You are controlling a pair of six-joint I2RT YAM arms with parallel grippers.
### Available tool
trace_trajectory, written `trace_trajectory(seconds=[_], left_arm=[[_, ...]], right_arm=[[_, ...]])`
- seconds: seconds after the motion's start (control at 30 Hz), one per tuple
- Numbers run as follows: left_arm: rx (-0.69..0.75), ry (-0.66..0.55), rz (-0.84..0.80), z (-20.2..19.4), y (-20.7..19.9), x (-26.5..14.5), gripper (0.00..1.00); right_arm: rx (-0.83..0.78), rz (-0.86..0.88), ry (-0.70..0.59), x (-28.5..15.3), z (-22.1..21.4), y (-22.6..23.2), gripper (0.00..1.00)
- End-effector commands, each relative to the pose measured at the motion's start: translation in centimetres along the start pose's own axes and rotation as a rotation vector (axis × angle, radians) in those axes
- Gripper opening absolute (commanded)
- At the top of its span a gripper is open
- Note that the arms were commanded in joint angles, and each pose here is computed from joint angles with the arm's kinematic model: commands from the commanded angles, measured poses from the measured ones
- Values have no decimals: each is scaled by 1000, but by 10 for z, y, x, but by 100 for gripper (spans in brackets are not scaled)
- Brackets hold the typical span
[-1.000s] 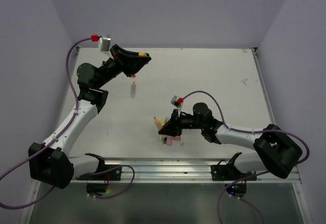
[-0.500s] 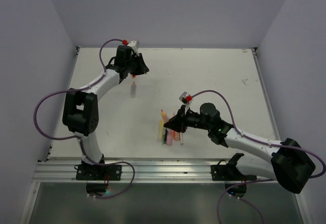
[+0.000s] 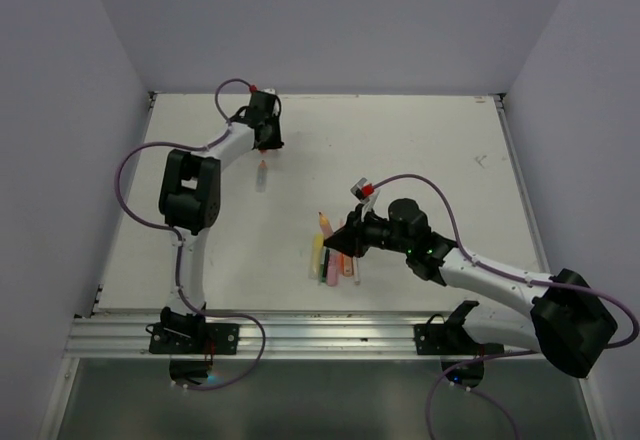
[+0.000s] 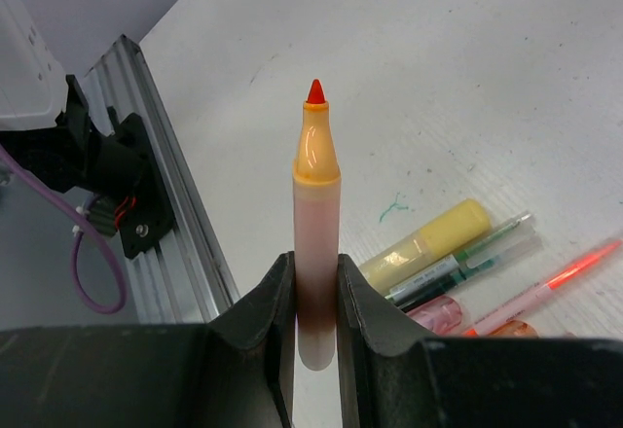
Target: Open the pen caps
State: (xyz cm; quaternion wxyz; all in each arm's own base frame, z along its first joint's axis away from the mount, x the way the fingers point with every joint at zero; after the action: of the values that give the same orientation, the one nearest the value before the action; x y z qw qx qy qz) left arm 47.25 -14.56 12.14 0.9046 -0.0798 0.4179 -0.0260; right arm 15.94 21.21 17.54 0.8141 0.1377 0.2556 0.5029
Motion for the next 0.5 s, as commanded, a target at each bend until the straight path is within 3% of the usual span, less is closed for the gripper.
trace_trajectory(seconds=[0.0, 0.13, 0.47], left_arm=[[28, -25, 50, 12, 4, 9, 13], [24, -11, 49, 11, 4, 18, 15], [15, 10, 64, 2, 7, 22, 37]], right_arm=[[-29, -7, -41, 5, 16, 0, 0], [-23, -9, -36, 7, 15, 0, 0], [-17, -11, -35, 8, 15, -2, 0]])
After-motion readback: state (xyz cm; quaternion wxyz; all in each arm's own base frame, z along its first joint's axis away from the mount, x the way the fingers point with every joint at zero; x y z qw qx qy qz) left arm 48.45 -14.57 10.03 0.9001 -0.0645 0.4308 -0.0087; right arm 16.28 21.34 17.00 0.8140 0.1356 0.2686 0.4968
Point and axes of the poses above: each gripper's point midway between its finger pads, its own x axis out along the fingers, its own y axis along the line the jaws close on, z = x × y, the point moved 10 cm from there along -x, back along the fingers
